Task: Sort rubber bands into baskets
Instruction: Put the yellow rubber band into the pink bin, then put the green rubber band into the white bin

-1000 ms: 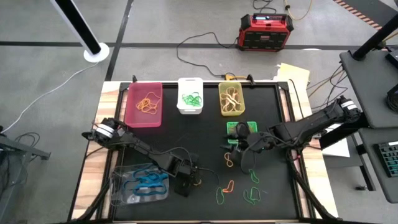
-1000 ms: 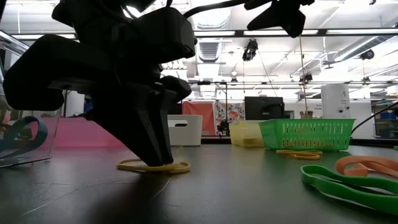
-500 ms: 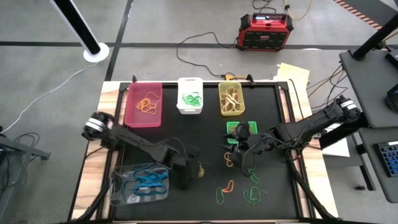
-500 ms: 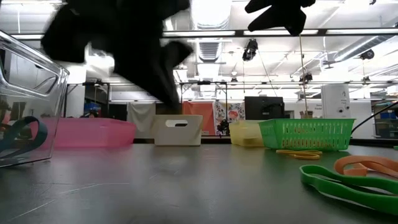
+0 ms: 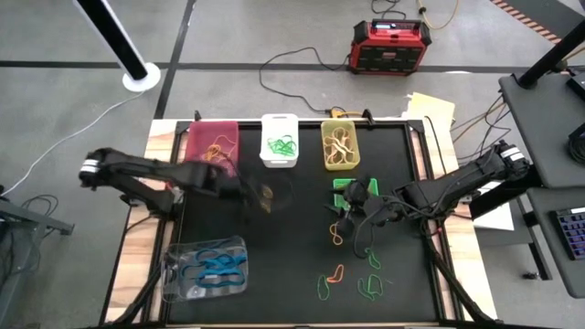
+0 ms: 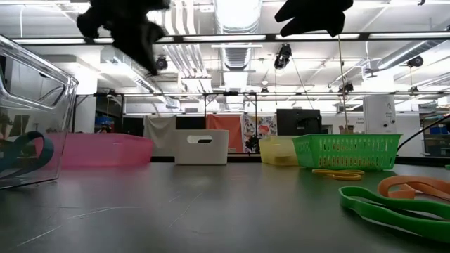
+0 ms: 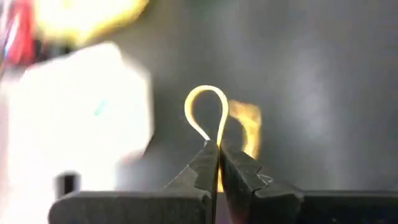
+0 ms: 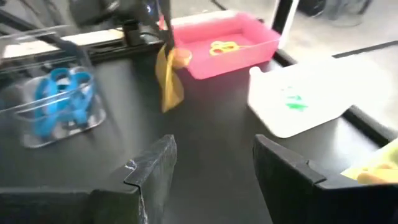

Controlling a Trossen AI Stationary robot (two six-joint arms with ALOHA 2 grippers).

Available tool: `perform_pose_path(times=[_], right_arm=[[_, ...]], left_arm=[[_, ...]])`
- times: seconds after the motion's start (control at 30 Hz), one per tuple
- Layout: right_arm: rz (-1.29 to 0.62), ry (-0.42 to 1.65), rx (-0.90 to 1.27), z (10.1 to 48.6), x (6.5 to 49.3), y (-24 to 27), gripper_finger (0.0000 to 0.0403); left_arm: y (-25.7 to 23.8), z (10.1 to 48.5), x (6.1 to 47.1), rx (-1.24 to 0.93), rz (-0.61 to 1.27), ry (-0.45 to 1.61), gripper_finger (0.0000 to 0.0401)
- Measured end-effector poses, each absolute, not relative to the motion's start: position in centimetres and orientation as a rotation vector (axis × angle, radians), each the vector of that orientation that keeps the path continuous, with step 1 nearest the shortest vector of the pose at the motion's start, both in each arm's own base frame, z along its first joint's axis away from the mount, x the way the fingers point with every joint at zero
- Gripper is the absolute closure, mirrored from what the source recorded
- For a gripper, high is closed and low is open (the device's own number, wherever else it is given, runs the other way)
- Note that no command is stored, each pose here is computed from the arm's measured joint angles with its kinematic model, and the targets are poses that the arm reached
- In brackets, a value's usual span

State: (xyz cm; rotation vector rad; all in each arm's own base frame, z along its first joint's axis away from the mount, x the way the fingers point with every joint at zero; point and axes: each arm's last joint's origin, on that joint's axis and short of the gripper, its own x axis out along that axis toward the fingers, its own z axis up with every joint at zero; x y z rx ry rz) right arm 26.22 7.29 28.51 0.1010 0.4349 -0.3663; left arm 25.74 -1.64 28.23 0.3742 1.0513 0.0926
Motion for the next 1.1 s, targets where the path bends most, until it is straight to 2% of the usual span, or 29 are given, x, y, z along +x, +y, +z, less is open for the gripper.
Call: perform_pose_path(times=[0.2,0.5,0.6,0.83,0.97,1.1], right_arm=[[-0.497,0.411,-0.013,28.7,26.2,6.5,0.0197],[-0.577,0.408,-0.023,28.0,27.0,5.7,0.0197],[-0.586,0.405,-0.013,27.5,27.6,5.6,0.0197],[-0.62,0.408,0.05,26.6,28.3,5.2,0.0197],[-0.622,0.409,0.069,26.5,28.3,5.2,0.0197],[-0.606,0.418,0.08,26.4,28.4,5.3,0.0197]], left_arm=[[5.1,29.8,20.9,0.253,0.573,1.188,0.0401],[12.0,28.2,16.8,-0.004,0.889,1.255,0.0393],[12.9,27.4,16.3,-0.04,0.915,1.284,0.0369],[13.3,26.6,16.4,-0.04,0.916,1.289,0.0284],[12.7,27.5,17.4,-0.03,0.847,1.152,0.0257],[11.0,29.2,19.0,0.013,0.617,0.924,0.0251]])
